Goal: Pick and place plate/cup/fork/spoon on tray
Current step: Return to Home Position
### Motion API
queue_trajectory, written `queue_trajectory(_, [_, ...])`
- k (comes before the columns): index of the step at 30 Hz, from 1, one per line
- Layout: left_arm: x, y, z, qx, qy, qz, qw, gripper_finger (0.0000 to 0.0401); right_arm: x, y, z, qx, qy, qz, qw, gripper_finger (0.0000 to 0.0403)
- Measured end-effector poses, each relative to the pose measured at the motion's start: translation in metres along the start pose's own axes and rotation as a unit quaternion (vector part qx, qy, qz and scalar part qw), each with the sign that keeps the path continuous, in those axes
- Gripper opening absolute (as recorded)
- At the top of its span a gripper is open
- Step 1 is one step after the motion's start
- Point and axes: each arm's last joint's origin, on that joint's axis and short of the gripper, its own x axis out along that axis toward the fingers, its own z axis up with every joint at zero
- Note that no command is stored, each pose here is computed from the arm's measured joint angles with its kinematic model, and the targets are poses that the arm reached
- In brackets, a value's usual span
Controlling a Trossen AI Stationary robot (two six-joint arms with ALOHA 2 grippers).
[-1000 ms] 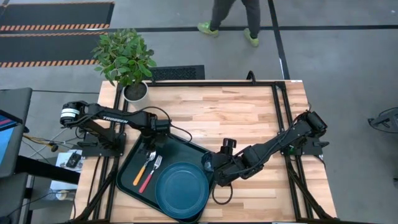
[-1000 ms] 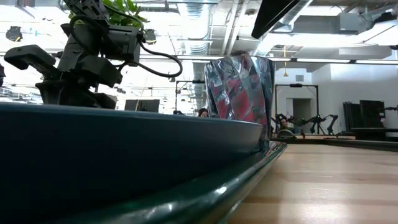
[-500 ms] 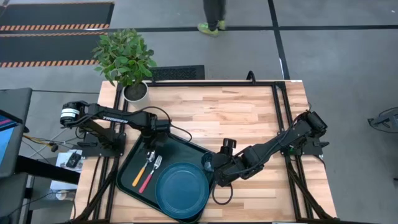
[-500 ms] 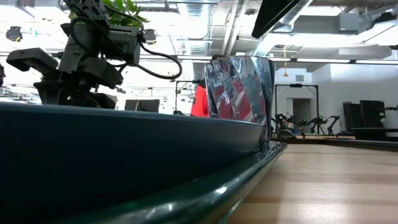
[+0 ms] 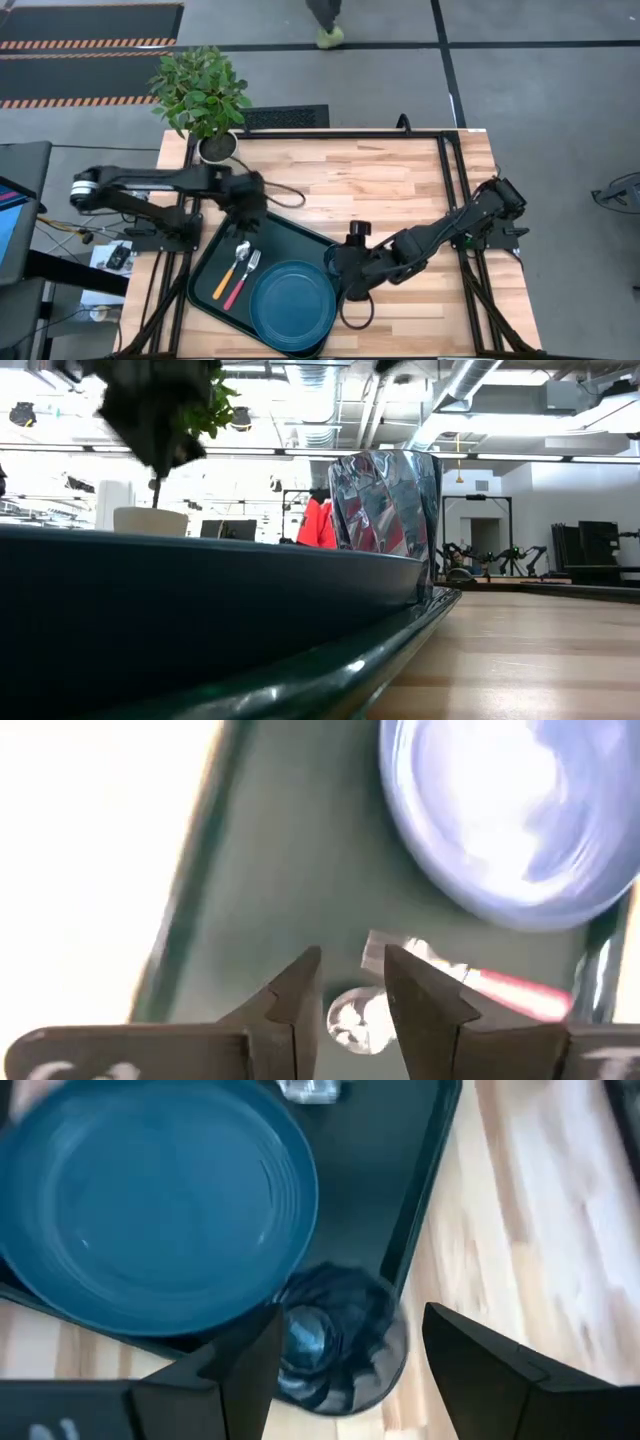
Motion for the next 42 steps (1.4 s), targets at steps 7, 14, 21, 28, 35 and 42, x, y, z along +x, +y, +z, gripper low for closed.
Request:
queue_trajectory(7, [-0.093, -0.029, -0.001, 0.006, -0.208, 0.042, 0.977, 0.0096, -0.068, -0.030, 0.025, -0.036, -0.105, -0.016, 0.994, 0.0264])
queue_trajectory(14, [-0.170, -0.057, -0.027, 0.045, -0.381, 0.086, 0.919, 0.0096, -0.152, -0.087, 0.011, -0.044, -0.172, -0.059, 0.982, 0.0265])
queue_trajectory(21, [-0.190, -0.068, -0.070, 0.040, -0.455, 0.149, 0.877, 0.0096, -0.187, -0.147, -0.026, 0.095, -0.217, -0.077, 0.969, 0.0265])
queue_trajectory(28, [-0.143, -0.059, -0.099, -0.005, -0.481, 0.111, 0.870, 0.0096, -0.161, -0.161, -0.081, 0.145, -0.319, -0.036, 0.936, 0.0265])
queue_trajectory(35, [-0.099, -0.048, -0.115, -0.035, -0.553, 0.074, 0.829, 0.0096, -0.129, -0.173, -0.133, 0.193, -0.437, 0.032, 0.878, 0.0265])
queue_trajectory(42, [-0.064, -0.036, -0.131, -0.105, -0.580, 0.090, 0.803, 0.0096, -0.116, -0.180, -0.169, 0.231, -0.458, 0.024, 0.858, 0.0265])
